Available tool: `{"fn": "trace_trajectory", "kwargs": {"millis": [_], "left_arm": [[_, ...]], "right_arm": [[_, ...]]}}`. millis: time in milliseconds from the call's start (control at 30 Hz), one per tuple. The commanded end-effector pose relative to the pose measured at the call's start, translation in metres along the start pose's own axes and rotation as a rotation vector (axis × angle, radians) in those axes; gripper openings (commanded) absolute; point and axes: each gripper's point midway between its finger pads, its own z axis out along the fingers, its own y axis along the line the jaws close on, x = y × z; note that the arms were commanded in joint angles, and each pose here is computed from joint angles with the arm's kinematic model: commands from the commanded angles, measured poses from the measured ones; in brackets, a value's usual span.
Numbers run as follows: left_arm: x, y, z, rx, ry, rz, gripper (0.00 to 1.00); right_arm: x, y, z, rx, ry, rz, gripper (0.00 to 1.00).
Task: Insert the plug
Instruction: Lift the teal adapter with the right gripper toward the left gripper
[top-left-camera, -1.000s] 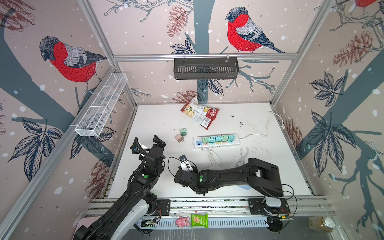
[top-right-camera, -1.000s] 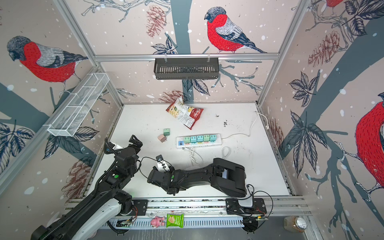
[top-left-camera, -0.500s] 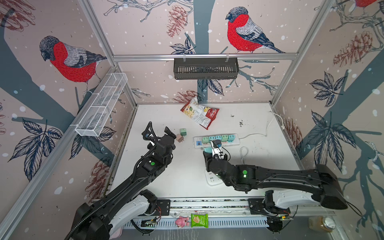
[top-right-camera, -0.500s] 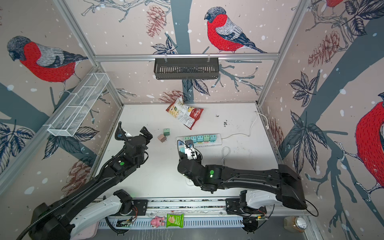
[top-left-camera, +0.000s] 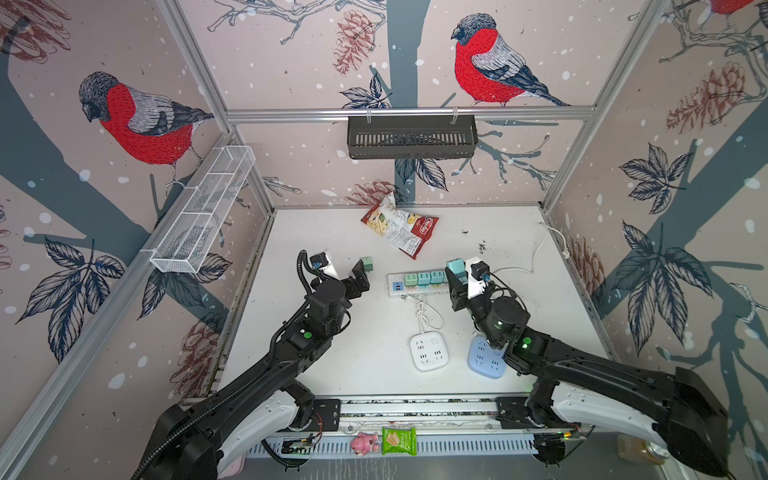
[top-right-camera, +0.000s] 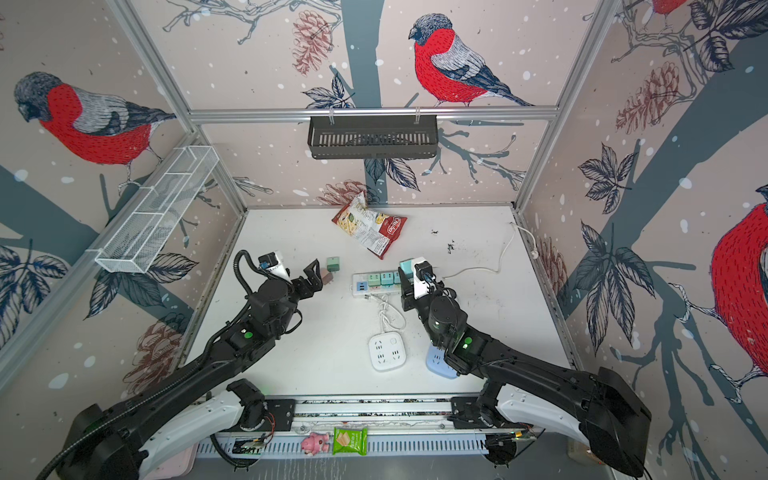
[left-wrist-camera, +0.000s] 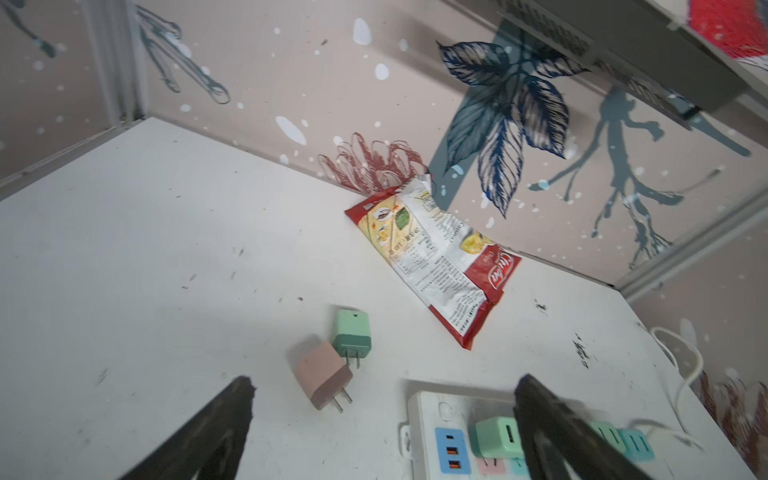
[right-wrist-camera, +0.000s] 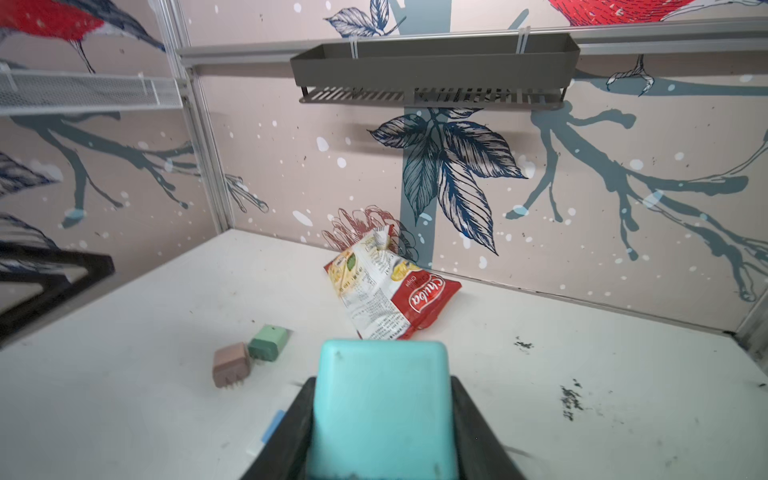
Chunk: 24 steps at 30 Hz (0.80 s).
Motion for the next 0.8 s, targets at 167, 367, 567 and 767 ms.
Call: {"fn": "trace_trajectory", "kwargs": {"millis": [167,367,567,767], "left_arm": [[0.016,-0.085,-0.029,0.563,-0.028,0.243,0.97],[0.030,-0.115,-0.052,0.771,-0.026,0.322,0.92],[0.039,-0.131,-0.063,0.846,-0.009,0.384,0.88],[0.046,-0.147,-0.074,0.958,0.034,0.390,0.85]], "right_arm": [[-0.007,-0.009,-0.040,-0.131,-0.254,-0.107,0.02],[0.002,0.008,-0.078,-0.244,-0.422,-0.278,0.02],[0.019,0.019,-0.073,-0.293,-0.377,-0.352,0.02],[0.026,0.018,-0.070,-0.286,-0.340,-0.365,0.02]]}}
